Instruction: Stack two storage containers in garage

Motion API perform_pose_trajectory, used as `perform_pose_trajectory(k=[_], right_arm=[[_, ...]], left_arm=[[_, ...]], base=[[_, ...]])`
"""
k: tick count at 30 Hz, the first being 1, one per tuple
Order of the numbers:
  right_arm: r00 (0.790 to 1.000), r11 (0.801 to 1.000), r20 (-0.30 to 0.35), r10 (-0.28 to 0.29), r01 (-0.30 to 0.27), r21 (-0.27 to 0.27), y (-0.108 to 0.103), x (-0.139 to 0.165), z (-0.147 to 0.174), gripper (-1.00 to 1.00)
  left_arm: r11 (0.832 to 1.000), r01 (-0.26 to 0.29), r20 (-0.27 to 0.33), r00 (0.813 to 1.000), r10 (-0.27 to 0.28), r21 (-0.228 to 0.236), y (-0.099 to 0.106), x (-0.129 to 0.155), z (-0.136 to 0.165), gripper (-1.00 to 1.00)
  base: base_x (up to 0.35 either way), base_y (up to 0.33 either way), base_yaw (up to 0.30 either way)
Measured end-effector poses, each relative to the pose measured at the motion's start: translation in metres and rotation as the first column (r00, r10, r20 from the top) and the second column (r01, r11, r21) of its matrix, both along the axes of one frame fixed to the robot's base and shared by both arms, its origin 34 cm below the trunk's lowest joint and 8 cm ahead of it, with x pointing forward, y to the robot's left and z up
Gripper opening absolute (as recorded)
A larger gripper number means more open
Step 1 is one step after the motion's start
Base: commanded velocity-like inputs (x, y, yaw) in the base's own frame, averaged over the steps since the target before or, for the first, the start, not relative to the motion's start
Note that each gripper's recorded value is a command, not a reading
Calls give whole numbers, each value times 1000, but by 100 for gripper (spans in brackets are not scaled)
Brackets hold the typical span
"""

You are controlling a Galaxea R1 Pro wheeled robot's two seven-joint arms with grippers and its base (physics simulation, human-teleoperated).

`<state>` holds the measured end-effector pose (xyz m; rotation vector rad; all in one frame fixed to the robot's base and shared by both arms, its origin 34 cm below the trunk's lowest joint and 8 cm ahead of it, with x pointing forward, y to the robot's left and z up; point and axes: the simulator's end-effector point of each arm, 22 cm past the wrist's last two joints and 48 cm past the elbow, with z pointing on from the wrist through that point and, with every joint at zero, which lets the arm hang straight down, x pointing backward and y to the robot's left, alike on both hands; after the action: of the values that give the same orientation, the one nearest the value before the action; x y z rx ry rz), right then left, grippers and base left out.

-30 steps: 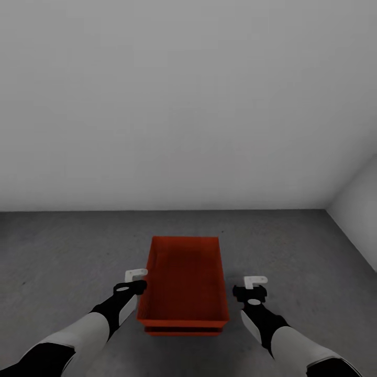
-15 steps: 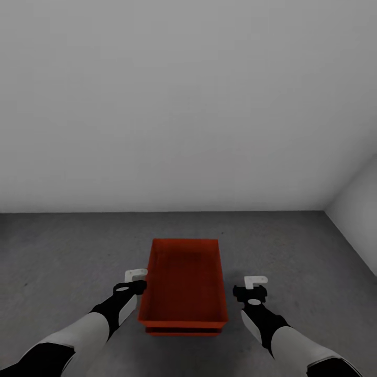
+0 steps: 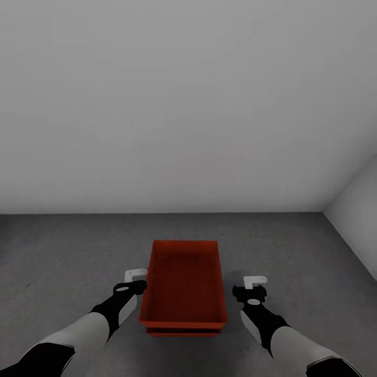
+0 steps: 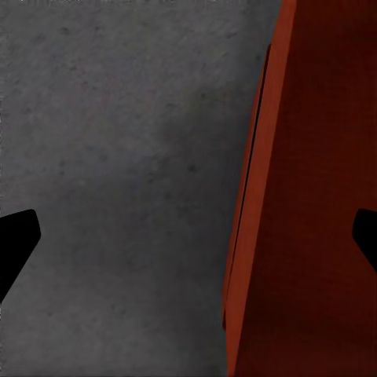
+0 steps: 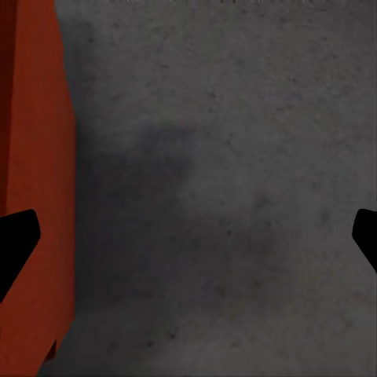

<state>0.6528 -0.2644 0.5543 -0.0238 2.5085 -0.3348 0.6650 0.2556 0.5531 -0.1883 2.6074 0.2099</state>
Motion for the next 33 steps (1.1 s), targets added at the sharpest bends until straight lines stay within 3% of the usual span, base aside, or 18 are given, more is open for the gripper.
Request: perform_pose_trajectory(k=[33], right_arm=[[1000, 1000, 3, 1, -1, 0, 1, -2, 47, 100]], left_arm=[[1000, 1, -1, 1000, -1, -1, -1, -4, 46, 100]], base=[[0, 0, 0]])
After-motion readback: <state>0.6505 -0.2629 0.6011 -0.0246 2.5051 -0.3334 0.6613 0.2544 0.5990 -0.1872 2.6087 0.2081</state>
